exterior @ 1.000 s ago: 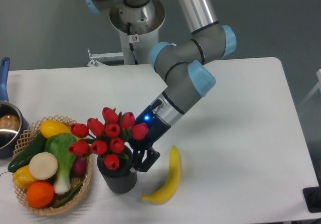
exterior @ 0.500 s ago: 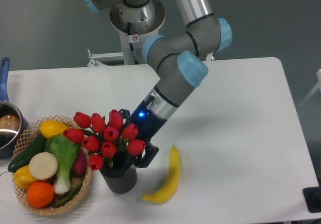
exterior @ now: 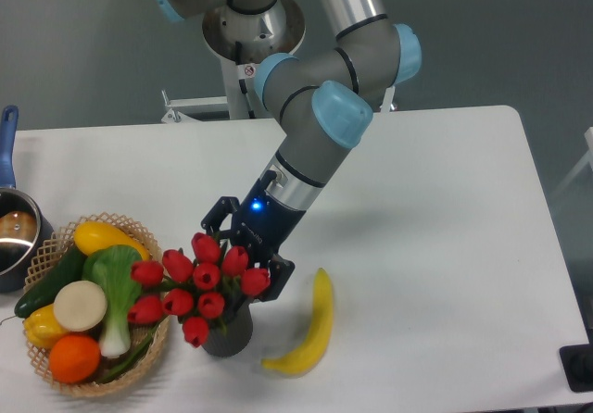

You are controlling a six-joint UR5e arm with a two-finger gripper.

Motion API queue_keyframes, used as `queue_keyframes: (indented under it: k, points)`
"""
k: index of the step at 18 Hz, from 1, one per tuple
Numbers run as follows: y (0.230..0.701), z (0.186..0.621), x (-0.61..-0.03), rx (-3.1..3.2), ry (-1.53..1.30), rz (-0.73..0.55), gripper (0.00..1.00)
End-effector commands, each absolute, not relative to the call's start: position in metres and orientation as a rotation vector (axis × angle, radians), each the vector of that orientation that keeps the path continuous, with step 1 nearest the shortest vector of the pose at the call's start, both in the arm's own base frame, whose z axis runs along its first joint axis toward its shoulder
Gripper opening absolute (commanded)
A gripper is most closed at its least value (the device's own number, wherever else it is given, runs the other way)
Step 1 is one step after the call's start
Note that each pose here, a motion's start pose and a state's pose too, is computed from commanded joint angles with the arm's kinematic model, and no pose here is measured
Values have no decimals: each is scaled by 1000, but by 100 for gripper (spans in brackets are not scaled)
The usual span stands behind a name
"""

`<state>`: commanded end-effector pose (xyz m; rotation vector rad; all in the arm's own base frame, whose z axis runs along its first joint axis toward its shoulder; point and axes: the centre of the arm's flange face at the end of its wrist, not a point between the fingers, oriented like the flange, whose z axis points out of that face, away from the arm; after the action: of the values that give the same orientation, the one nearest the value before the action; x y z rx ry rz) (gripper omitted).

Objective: Insert the flowers into the vase

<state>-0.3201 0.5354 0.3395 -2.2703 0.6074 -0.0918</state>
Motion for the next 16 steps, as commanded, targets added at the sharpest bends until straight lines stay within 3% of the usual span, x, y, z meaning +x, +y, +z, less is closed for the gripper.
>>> queue_keyframes:
  k: [5, 8, 16]
  points:
    - [527, 349, -326, -2280, 582, -64, 100]
    - [486, 388, -355, -2387, 529, 150, 100]
    - [415, 479, -370, -2576, 481, 528, 100]
